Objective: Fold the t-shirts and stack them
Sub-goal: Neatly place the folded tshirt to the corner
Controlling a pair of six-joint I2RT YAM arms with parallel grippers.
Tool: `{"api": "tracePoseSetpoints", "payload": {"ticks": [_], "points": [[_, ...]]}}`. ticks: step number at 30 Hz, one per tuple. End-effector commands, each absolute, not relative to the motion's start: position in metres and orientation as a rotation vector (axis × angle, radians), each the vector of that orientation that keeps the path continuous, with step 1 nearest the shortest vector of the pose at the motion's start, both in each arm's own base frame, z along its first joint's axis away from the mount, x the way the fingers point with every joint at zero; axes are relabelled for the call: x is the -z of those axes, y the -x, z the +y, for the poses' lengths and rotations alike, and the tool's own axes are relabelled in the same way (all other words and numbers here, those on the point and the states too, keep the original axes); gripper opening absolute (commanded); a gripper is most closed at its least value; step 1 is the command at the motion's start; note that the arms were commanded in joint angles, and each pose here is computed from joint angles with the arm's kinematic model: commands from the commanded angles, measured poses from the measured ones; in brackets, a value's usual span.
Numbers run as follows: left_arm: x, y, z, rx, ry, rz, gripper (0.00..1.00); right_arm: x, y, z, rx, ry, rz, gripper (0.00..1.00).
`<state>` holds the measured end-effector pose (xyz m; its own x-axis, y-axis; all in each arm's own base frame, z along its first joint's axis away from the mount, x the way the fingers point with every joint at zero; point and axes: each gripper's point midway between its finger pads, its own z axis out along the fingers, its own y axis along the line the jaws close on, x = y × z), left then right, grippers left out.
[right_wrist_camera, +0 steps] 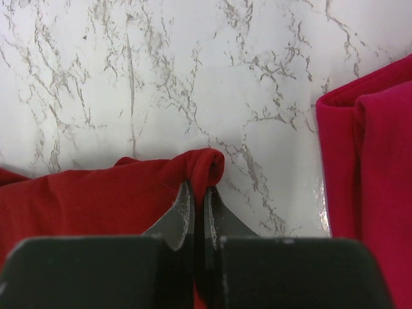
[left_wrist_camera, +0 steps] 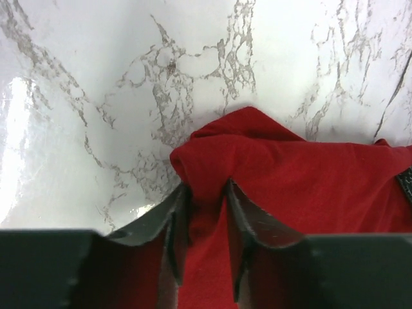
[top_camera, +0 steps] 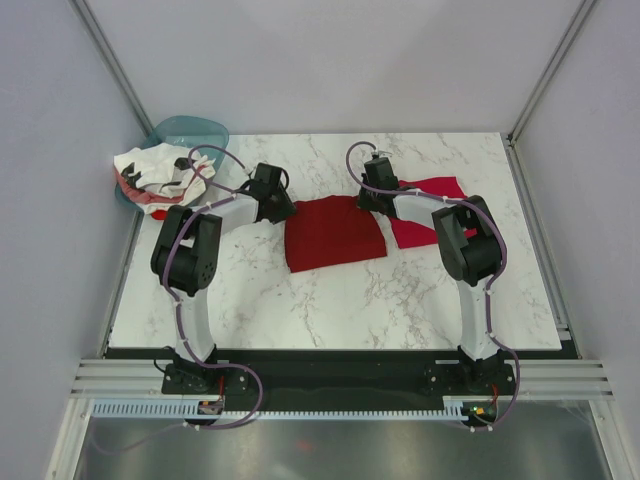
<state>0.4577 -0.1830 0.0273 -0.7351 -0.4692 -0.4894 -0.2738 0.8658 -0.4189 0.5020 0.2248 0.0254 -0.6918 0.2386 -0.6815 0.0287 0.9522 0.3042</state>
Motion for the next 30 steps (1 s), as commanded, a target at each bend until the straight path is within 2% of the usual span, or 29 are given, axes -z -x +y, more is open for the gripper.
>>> {"api": "tracePoseSetpoints", "payload": {"ticks": [1, 3, 5, 6, 11, 19, 30], "points": [[0.011, -0.432, -0.179, 0.358, 0.516, 2.567, 0.34, -0.021, -0.486, 0.220, -0.328, -0.188, 2.369, 0.00], [0.005, -0.439, -0.180, 0.360, 0.496, 2.550, 0.17, -0.025, -0.485, 0.222, -0.351, -0.180, 2.364, 0.00], [0.003, -0.444, -0.181, 0.368, 0.467, 2.545, 0.05, -0.030, -0.484, 0.225, -0.378, -0.170, 2.354, 0.00], [-0.003, -0.450, -0.184, 0.383, 0.452, 2.532, 0.02, -0.033, -0.482, 0.229, -0.406, -0.157, 2.353, 0.00], [-0.018, -0.449, -0.191, 0.405, 0.405, 2.480, 0.02, -0.056, -0.478, 0.234, -0.474, -0.141, 2.313, 0.00], [-0.080, -0.430, -0.208, 0.411, 0.312, 2.339, 0.02, -0.100, -0.470, 0.223, -0.466, -0.158, 2.218, 0.00], [-0.132, -0.382, -0.258, 0.457, 0.183, 2.212, 0.02, -0.170, -0.436, 0.159, -0.347, -0.316, 1.998, 0.00]]}}
